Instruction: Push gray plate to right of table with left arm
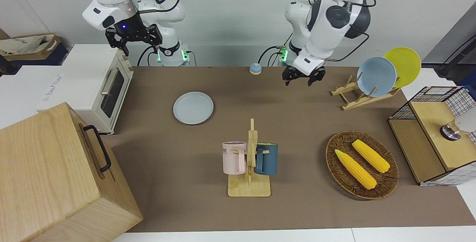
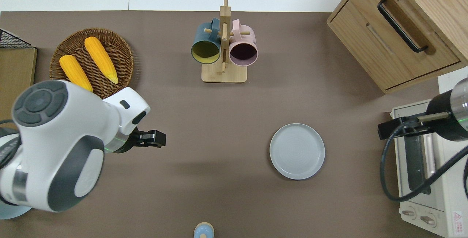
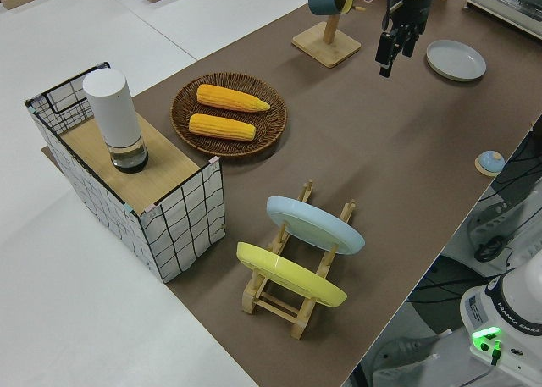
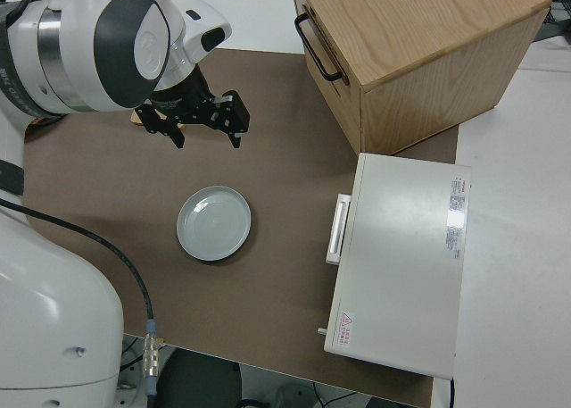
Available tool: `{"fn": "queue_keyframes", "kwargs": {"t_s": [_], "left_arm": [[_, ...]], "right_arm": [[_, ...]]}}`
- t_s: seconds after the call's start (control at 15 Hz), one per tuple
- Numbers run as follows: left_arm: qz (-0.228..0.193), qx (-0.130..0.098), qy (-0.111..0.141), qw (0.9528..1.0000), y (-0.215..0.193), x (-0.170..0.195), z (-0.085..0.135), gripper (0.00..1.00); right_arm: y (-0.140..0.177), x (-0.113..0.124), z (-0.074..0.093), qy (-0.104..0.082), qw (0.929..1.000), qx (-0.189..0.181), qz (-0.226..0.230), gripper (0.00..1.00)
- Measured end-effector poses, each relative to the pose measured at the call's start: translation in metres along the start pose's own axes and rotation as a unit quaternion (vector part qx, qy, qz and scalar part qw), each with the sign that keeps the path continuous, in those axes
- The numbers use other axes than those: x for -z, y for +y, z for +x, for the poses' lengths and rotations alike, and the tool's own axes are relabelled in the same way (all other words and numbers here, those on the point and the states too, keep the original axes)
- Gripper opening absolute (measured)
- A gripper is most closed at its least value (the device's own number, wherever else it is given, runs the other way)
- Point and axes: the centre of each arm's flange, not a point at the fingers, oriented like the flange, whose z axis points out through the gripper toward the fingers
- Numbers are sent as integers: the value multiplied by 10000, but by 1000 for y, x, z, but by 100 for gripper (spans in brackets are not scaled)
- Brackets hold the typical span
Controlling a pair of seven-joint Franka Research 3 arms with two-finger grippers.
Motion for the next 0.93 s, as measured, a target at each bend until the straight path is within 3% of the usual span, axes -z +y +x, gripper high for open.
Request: {"fn": "queue_keyframes", "kwargs": {"t_s": [0.47,0.93], "left_arm": [[172,-231,-84,9996,-92,39,-3,100],[333,-186,-8,9993,-168,55,-4,100]], "right_arm": [[0,0,0,0,10000,0,0,99],[0,0,0,0,10000,0,0,99]]}}
